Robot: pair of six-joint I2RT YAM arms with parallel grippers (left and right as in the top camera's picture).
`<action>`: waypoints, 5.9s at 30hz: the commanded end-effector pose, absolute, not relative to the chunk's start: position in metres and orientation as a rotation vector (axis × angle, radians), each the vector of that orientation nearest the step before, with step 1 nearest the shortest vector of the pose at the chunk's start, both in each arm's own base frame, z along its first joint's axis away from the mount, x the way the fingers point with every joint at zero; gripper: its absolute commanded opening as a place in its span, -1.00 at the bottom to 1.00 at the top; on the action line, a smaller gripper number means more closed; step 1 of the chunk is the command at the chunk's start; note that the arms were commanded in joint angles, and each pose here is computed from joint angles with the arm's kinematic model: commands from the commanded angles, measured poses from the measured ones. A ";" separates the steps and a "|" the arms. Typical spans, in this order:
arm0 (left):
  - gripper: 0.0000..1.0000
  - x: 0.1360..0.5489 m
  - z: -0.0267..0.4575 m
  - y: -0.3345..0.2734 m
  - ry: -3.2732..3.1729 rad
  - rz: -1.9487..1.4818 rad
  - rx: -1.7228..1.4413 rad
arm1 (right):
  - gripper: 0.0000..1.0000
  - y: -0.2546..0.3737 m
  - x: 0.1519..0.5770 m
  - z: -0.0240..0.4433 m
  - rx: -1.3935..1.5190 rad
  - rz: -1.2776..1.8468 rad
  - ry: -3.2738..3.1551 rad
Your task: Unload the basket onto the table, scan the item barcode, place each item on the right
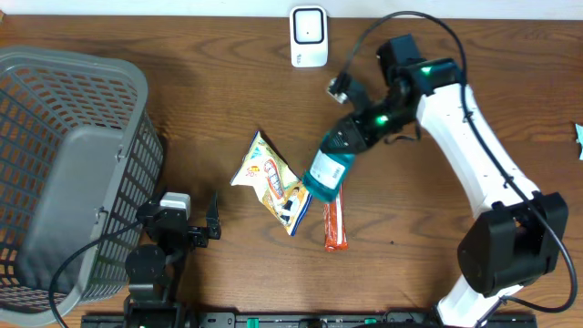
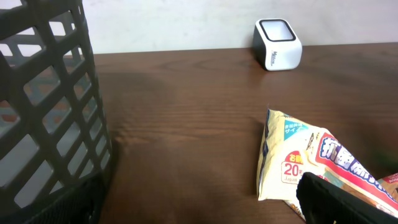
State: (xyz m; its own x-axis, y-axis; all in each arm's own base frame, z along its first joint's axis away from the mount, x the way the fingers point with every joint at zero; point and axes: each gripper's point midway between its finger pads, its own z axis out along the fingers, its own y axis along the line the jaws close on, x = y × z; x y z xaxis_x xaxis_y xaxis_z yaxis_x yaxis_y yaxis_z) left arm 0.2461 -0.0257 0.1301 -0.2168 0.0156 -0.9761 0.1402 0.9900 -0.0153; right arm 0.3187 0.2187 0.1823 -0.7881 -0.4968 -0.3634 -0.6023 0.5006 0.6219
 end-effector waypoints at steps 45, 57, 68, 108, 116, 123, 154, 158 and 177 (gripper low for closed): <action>0.96 0.245 0.114 -0.025 1.825 -0.117 0.107 | -0.97 0.284 0.355 0.138 -1.193 0.489 2.421; 0.96 0.245 0.114 -0.025 1.825 -0.117 0.107 | -0.80 0.283 0.397 0.127 -1.004 0.351 2.339; 0.96 0.245 0.114 -0.025 1.825 -0.117 0.107 | 0.01 0.280 0.392 0.119 -1.000 0.352 2.368; 0.96 0.245 0.114 -0.025 1.825 -0.117 0.107 | -0.95 0.278 0.376 0.097 -0.990 0.404 2.504; 0.96 0.245 0.114 -0.025 1.825 -0.117 0.107 | -0.85 0.277 0.303 0.196 -1.154 0.859 2.353; 0.96 0.245 0.114 -0.025 1.825 -0.117 0.107 | -0.92 0.271 0.232 0.273 -1.194 1.243 2.196; 0.96 0.245 0.114 -0.025 1.825 -0.117 0.107 | -0.71 0.259 0.424 0.180 -0.815 0.124 2.235; 0.96 0.245 0.114 -0.025 1.825 -0.117 0.107 | -0.63 0.248 0.465 0.177 -0.662 -0.059 2.167; 0.96 0.245 0.114 -0.025 1.825 -0.117 0.107 | -0.69 0.247 0.623 0.213 -0.547 -0.727 1.835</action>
State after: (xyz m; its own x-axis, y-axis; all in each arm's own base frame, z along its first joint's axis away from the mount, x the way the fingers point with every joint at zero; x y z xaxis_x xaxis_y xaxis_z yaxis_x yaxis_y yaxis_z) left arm 0.2460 -0.0257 0.1301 -0.2168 0.0156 -0.9761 0.1405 0.9900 -0.0154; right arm 0.6080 0.2615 0.1959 -0.3494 -0.6095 -0.7116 -0.1423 0.7852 -0.6027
